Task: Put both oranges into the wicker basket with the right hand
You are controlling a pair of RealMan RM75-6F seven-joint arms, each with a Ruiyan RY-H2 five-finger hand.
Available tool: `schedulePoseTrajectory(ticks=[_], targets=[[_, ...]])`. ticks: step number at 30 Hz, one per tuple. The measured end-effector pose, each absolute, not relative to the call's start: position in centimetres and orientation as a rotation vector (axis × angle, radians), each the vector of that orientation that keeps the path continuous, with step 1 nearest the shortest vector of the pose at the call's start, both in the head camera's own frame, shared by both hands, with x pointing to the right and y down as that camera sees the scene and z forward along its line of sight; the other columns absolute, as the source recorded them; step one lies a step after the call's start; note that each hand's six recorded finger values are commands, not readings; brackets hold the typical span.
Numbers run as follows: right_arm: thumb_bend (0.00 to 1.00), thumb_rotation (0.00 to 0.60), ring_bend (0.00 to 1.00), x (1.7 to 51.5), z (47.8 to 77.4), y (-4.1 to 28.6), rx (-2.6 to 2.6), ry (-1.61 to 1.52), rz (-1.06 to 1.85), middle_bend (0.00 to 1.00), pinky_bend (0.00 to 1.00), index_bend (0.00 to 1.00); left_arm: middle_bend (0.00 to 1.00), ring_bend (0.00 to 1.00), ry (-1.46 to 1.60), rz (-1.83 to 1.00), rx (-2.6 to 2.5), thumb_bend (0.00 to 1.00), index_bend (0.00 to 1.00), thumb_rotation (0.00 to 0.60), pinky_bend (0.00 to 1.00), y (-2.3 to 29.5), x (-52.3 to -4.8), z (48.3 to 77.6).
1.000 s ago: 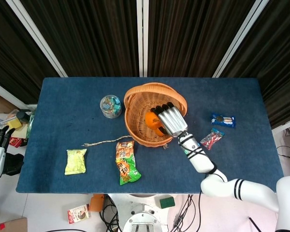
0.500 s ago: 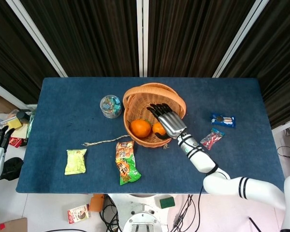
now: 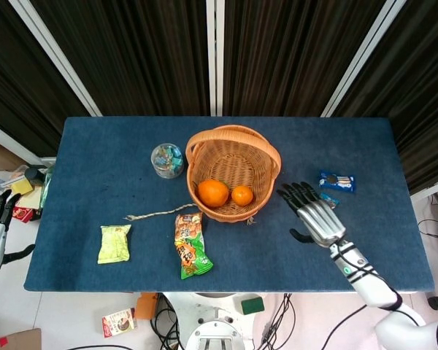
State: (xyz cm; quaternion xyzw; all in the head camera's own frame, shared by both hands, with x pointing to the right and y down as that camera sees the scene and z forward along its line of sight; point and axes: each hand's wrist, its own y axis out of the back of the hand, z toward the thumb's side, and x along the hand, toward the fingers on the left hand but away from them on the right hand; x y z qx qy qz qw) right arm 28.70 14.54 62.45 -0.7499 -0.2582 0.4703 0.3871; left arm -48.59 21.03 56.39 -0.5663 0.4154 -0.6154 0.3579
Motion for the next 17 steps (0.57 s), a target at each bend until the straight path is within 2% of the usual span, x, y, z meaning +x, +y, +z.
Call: schedulePoseTrajectory(ticks=[8,17], targets=[[0.27,0.6,0.0,40.4,60.6,19.2,-1.629,-0.818,1.444,0.0,0.0,0.0,0.0,0.0,1.074,-1.518,-1.469,0.06,0.06,0.6,0.1,20.8,-48.0,56.3],[0.27,0.6,0.0,43.9,59.2,20.5,-1.406,-0.893,1.483,0.0,0.0,0.0,0.0,0.0,1.057,-1.541,-1.485,0.06,0.06,0.6,0.1,20.8,-48.0,56.8]])
